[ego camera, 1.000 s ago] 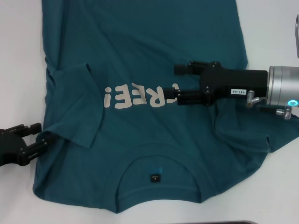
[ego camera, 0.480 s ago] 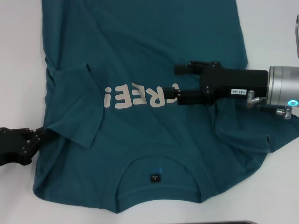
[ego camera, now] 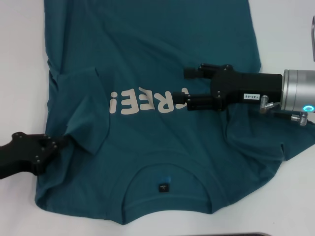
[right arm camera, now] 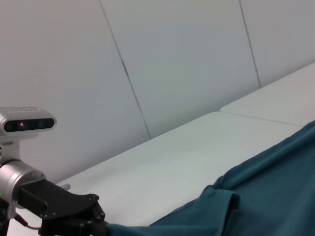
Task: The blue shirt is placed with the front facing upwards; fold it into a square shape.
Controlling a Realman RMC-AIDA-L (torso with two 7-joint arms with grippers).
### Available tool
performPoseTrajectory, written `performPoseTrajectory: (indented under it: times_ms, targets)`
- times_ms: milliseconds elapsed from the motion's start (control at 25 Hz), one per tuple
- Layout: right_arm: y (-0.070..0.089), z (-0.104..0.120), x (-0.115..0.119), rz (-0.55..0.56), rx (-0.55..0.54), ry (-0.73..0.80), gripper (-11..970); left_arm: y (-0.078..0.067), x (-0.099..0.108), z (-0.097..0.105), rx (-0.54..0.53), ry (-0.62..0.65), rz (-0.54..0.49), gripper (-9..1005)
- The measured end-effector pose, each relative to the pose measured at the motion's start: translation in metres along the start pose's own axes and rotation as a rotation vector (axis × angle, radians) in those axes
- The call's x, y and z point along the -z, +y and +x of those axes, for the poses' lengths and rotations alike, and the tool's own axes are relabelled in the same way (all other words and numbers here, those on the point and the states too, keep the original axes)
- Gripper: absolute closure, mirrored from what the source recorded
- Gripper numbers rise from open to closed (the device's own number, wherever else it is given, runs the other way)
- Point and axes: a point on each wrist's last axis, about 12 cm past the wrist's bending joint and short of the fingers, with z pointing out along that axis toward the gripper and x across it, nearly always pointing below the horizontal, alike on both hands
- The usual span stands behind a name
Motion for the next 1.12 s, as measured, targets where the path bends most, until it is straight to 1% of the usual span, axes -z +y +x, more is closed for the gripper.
performPoseTrajectory:
  times_ms: [80,240,280,440,760,1000,1120]
  targets:
    - [0.000,0.000,0.000,0.001,0.001,0.000,59,-0.002,-0.007,0.001,0.020,-0.006,0.026,996]
    - [0.000,0.000,0.000,0.003,0.001,0.002,59,-0.003,-0.012,0.002,0.037,-0.007,0.044,995]
    - [0.000,0.000,0.000,0.003,0.002,0.002,59,-0.005,-0.018,0.003,0.051,0.003,0.068,995]
    - [-0.001,0.000,-0.001,0.002,0.004,0.004,59,-0.008,-0.026,0.005,0.070,0.029,0.104,996]
    - [-0.001,-0.001,-0.002,0.001,0.007,0.005,60,-0.011,-0.034,0.007,0.083,0.080,0.141,971]
    - [-0.001,-0.002,-0.002,0.001,0.010,0.004,60,-0.014,-0.039,0.005,0.089,0.077,0.172,708]
    - [-0.001,-0.002,-0.002,0.003,0.009,0.003,60,-0.017,-0.039,0.001,0.084,0.064,0.214,586]
